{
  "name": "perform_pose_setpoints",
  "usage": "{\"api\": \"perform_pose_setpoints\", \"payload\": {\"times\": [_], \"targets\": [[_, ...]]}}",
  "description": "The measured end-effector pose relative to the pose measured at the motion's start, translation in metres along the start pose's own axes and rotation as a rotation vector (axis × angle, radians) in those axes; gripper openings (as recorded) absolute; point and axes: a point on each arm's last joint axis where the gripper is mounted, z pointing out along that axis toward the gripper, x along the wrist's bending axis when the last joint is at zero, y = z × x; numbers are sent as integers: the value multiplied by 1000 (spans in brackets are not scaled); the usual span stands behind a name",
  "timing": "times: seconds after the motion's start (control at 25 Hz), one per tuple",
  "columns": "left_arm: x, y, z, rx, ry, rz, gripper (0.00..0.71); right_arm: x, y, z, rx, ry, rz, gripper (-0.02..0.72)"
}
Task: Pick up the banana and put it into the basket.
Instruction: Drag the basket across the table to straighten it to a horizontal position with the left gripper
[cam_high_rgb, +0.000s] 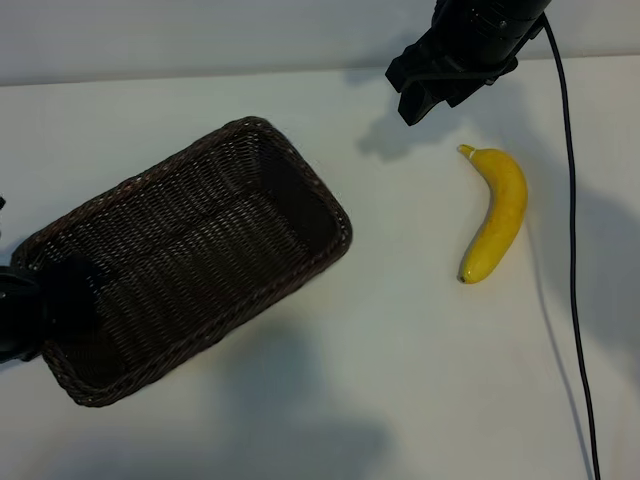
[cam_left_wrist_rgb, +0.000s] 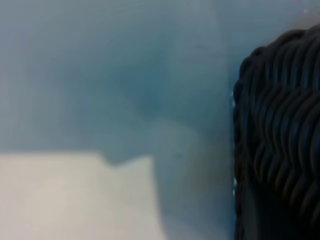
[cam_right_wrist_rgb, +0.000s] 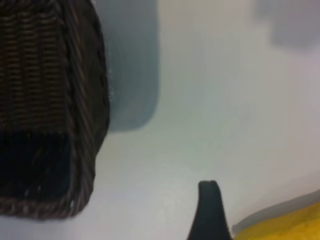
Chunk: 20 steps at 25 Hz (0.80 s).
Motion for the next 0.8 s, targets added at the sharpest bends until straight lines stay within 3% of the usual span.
{"api": "perform_pose_setpoints", "payload": {"times": [0.28,0.56,0.8], "targets": [[-4,-1,-1,38,-28,68,164,0,0,0,0,0,0,539],[-29,31,-19,29,-92,184,164,0,0,0,0,0,0,539],[-43,55,-37,9,-75,281,164,0,0,0,0,0,1,539]]}}
